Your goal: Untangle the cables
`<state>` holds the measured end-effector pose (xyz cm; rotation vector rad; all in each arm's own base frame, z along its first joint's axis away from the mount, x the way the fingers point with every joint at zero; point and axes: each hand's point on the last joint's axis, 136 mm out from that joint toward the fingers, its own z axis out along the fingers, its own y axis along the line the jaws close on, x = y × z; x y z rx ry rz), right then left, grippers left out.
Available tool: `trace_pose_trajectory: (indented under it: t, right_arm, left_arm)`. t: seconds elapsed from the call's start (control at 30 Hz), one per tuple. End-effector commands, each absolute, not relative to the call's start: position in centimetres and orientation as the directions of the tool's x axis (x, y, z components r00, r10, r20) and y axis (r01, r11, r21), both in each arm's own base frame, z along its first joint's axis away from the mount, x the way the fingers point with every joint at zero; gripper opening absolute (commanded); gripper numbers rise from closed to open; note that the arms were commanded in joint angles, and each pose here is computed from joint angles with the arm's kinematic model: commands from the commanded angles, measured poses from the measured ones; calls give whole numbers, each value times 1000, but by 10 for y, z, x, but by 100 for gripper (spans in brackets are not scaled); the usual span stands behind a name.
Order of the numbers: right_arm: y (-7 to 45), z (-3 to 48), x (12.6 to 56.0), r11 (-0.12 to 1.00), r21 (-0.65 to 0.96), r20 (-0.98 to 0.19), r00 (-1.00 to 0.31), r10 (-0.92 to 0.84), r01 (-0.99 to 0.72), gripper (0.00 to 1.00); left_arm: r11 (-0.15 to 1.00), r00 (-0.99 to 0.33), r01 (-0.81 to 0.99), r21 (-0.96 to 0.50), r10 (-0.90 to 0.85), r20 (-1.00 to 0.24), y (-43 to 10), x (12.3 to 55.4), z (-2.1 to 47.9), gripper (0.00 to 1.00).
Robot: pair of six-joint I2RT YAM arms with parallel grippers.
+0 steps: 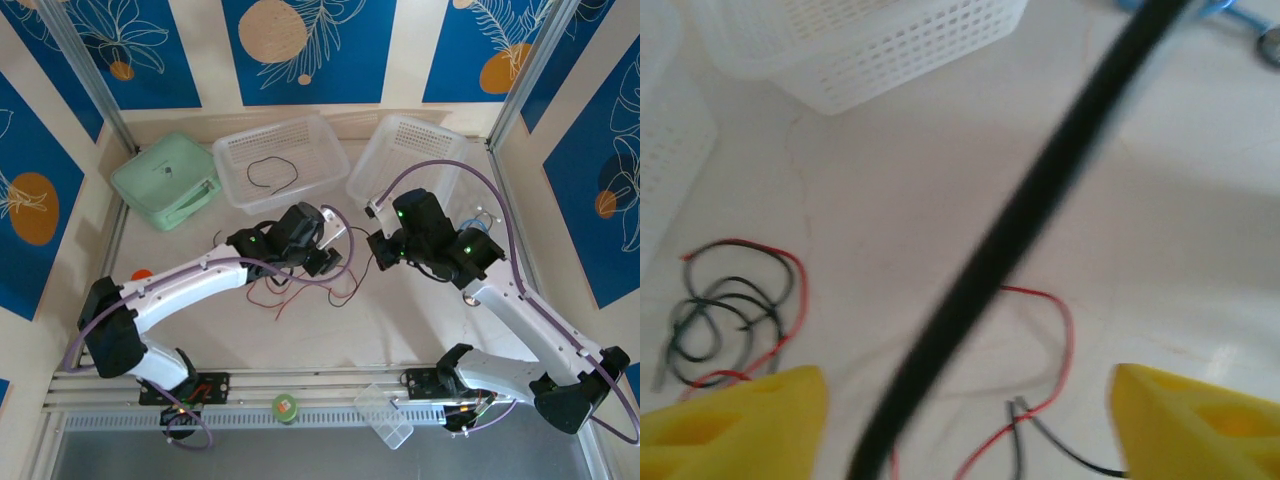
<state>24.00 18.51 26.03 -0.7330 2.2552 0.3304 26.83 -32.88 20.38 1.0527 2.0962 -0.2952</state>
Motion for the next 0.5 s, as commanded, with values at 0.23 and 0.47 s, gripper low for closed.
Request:
trace_pose_trajectory:
  t: [0.23,0.47]
  right_arm:
    - [184,242,243,848,127,-725,-631,-275,-515,1]
    - [213,203,249,806,422,-684,-730,-18,-415,54]
  left_arm:
    - [726,-337,660,191,514,-789,-309,283,259,0]
    - [772,-377,612,172,476,-795,-300,284,316,0]
